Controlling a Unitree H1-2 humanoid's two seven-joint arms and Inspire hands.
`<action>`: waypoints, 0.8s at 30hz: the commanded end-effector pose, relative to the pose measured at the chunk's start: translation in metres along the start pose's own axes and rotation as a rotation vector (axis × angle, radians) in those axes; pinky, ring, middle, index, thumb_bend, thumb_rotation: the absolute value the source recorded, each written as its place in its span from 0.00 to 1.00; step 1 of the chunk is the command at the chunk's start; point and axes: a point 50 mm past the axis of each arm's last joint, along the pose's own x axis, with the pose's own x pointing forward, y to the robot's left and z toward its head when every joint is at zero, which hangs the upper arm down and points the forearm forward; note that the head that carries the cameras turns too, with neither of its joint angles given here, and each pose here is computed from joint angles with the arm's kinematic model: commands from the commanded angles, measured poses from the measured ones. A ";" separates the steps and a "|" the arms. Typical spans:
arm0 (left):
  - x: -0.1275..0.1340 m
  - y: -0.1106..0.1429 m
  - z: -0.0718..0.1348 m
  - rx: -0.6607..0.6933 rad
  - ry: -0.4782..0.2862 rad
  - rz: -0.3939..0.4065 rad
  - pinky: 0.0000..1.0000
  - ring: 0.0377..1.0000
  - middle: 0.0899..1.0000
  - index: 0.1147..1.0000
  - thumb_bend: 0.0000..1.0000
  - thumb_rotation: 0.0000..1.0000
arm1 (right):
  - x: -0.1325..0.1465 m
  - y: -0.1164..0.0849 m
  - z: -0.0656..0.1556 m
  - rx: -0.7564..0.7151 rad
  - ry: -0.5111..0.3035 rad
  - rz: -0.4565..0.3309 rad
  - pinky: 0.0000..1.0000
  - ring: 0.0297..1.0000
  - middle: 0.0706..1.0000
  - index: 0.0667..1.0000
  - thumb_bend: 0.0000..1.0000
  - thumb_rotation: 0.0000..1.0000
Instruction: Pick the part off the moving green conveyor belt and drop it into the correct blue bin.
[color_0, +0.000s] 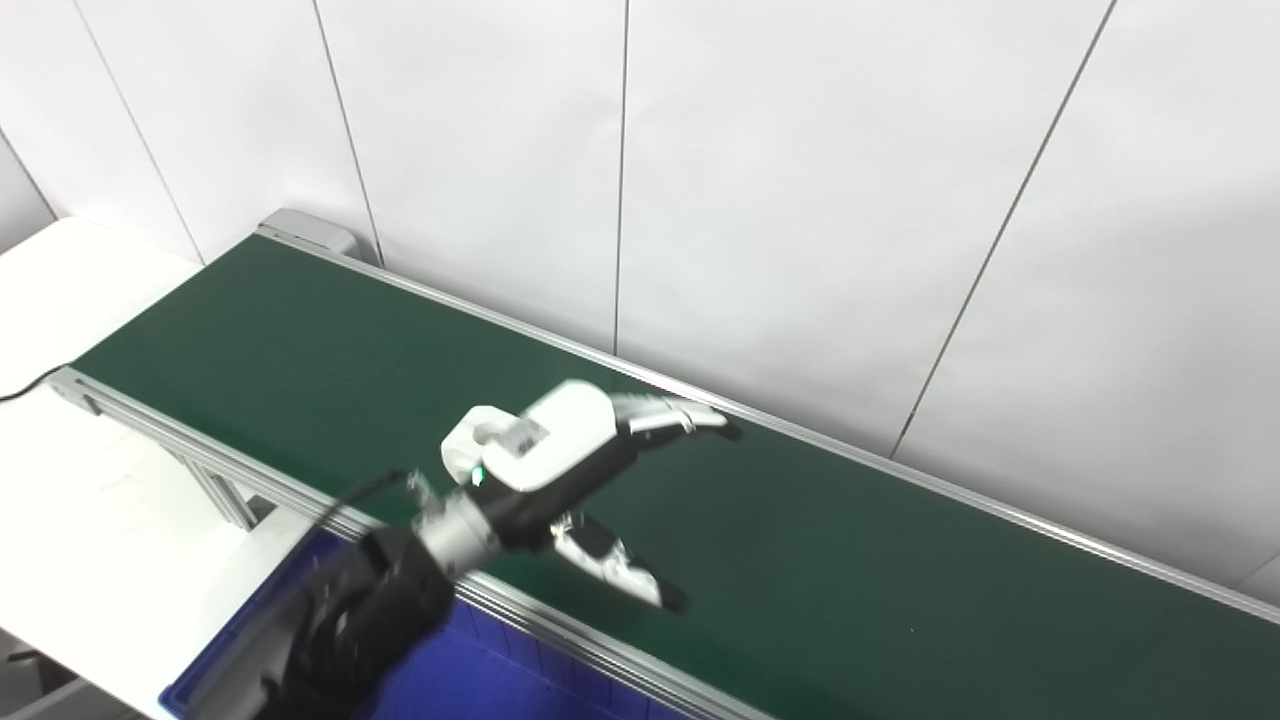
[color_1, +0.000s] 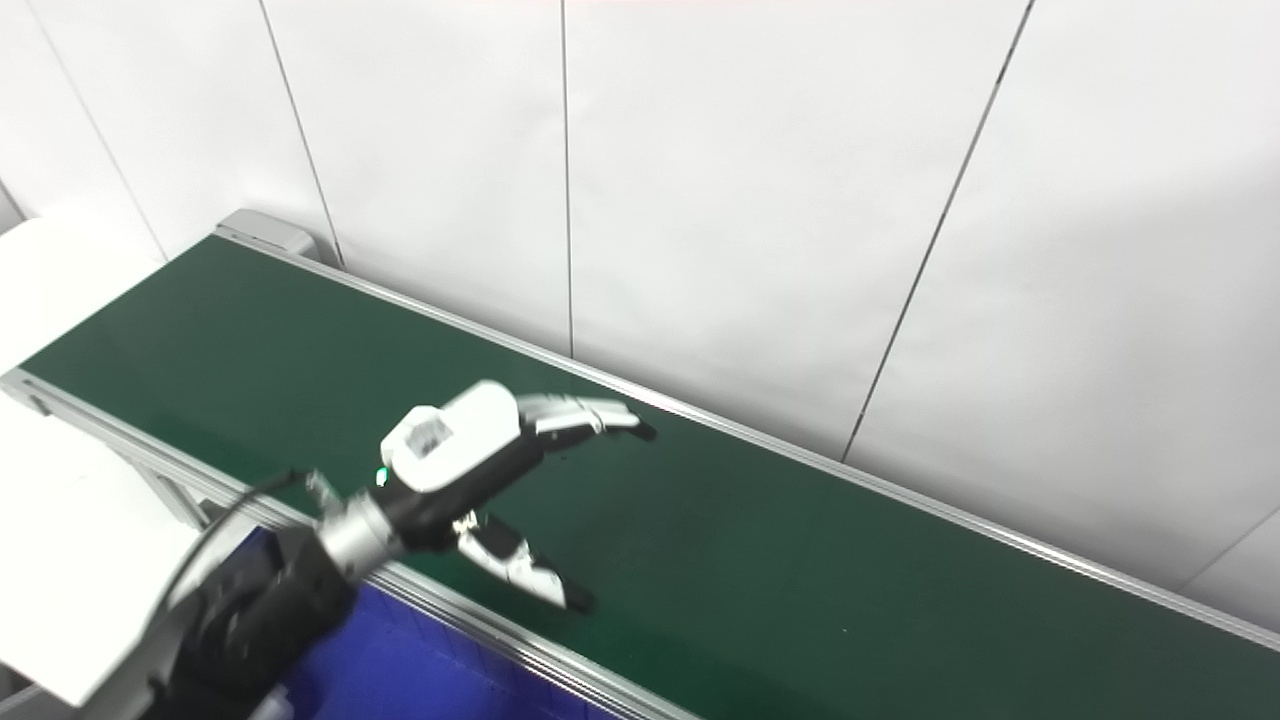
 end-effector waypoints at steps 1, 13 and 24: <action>0.004 0.006 -0.008 0.056 0.023 -0.007 0.75 0.82 0.86 0.79 1.00 0.26 | 0.001 0.001 0.010 -0.003 -0.056 0.013 1.00 1.00 1.00 1.00 0.82 1.00; 0.012 -0.015 -0.071 0.148 0.210 -0.065 0.76 0.83 0.85 0.82 1.00 0.29 | 0.003 0.006 0.015 0.007 -0.060 0.014 1.00 1.00 1.00 1.00 0.83 1.00; -0.001 -0.028 -0.104 0.191 0.288 -0.179 0.82 0.84 0.86 0.84 1.00 0.32 | 0.001 0.007 0.017 0.011 -0.059 0.021 1.00 1.00 1.00 1.00 0.81 1.00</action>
